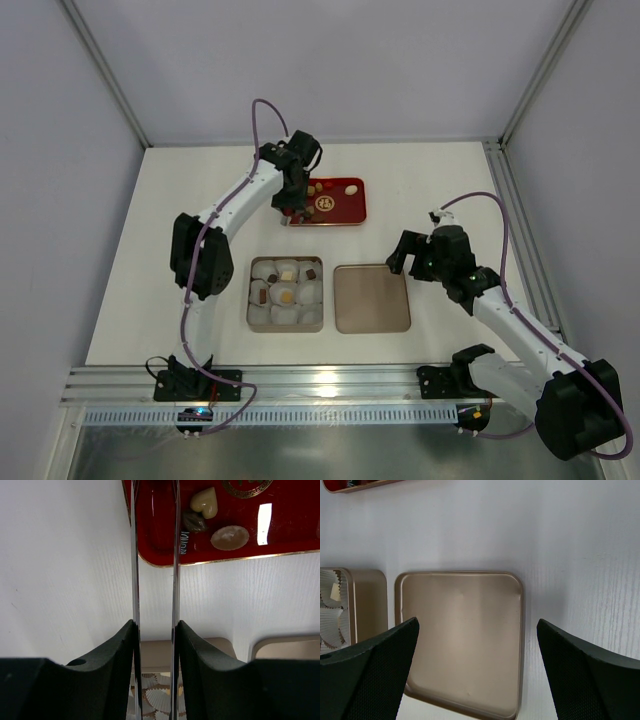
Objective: Pack the chocolate
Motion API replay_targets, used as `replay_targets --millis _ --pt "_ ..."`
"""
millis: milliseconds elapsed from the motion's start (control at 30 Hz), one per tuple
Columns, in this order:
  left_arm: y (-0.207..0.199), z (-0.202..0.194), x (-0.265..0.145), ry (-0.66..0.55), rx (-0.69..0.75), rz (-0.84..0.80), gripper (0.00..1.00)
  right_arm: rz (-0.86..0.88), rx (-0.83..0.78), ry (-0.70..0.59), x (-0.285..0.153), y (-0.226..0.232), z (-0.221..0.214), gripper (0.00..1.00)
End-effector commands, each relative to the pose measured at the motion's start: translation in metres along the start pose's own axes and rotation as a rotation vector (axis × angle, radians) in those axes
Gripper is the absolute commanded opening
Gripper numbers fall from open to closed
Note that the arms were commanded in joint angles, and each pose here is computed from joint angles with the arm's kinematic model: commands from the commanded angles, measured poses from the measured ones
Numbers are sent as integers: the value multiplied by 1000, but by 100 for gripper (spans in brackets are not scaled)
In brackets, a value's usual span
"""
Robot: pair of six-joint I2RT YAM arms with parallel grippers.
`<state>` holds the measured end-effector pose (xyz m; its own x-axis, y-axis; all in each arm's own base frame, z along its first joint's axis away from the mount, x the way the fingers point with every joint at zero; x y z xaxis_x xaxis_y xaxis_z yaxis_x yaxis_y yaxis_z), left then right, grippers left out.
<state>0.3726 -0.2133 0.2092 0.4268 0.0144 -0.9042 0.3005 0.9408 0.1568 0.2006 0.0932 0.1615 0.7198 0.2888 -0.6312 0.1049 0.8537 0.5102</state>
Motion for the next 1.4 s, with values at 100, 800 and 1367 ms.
replay_targets --millis 100,800,1367 --pt "1 7 -3 -44 -10 -13 37 19 -17 -30 -3 2 3 100" --pt "8 1 -35 -72 -15 -22 35 26 -3 -28 -3 2 1 100" --pt "8 -5 -32 -43 4 -25 37 28 0 -28 -2 3 3 100"
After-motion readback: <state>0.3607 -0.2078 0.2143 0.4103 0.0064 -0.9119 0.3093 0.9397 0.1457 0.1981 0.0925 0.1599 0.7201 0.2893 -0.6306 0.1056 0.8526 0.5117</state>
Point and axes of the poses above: each gripper's point midway between its finger pads, its own x axis out along the fingers, its own y axis along the line the jaws close on, z = x × y, the point moved 9 cm from there along -x, back along the fingers, and after that the axes turned 11 degrees about x, right-handed, at the moved point
